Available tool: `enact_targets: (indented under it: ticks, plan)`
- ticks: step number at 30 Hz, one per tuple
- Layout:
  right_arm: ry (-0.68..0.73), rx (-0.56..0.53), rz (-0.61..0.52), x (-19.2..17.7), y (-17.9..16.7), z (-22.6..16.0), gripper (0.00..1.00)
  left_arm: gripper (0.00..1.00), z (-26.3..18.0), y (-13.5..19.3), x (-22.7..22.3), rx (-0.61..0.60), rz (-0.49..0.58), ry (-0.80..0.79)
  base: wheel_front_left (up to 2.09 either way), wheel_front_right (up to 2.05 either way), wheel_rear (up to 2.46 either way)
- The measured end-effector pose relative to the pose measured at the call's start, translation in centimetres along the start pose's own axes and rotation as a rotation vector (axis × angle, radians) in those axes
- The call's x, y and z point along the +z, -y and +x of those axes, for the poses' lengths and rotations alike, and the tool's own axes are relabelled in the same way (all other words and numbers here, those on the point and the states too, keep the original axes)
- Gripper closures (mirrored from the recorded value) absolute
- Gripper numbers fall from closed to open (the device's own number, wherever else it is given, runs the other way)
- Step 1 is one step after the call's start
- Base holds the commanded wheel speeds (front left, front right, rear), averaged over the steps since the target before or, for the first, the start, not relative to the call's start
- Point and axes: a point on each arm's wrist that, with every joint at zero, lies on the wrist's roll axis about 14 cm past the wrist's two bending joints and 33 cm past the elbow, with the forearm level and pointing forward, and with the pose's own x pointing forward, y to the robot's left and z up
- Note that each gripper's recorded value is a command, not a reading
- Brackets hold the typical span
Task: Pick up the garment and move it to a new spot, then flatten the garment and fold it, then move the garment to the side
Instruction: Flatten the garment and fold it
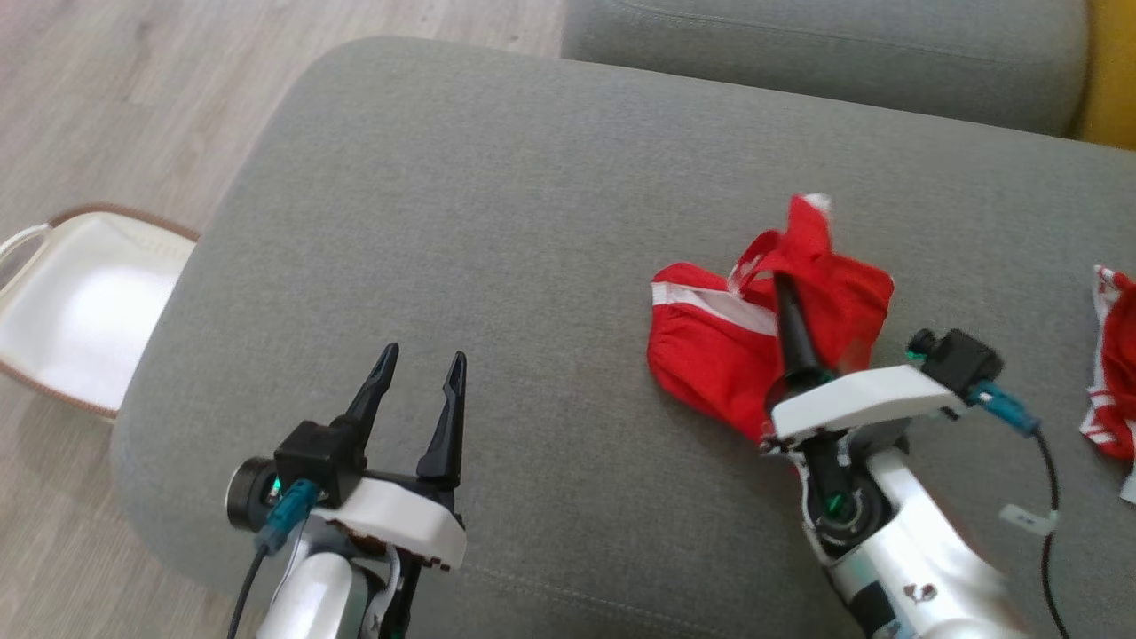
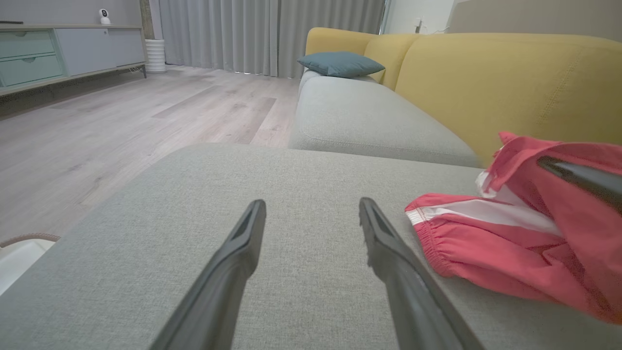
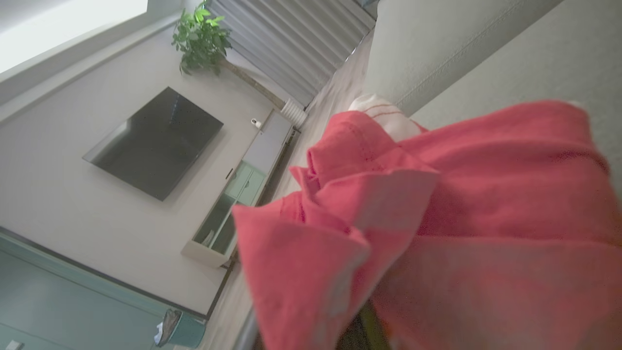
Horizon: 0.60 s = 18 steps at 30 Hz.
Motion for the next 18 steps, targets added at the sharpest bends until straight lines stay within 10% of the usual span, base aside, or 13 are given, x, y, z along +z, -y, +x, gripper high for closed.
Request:
enact_targets:
  ticks: [8,10,18]
  plan:
    - [-0.098,0.057,-0.058,-3.1,-1.7,1.6,1.0,0.0,-0.7,-1.2,-0.3,0.043,-0.003,-0.012,0.0,0.0,0.0]
    - [-0.113,0.067,-0.077,-3.5,-2.0,2.1,0.0,0.0,-0.8,-1.3,-0.5,0.05,-0.003,-0.018,0.0,0.0,0.0]
    - [-0.219,0.102,-0.195,-6.4,-2.1,3.0,0.0,0.0,-1.2,-1.9,-1.1,0.083,-0.01,-0.041,0.0,0.0,0.0]
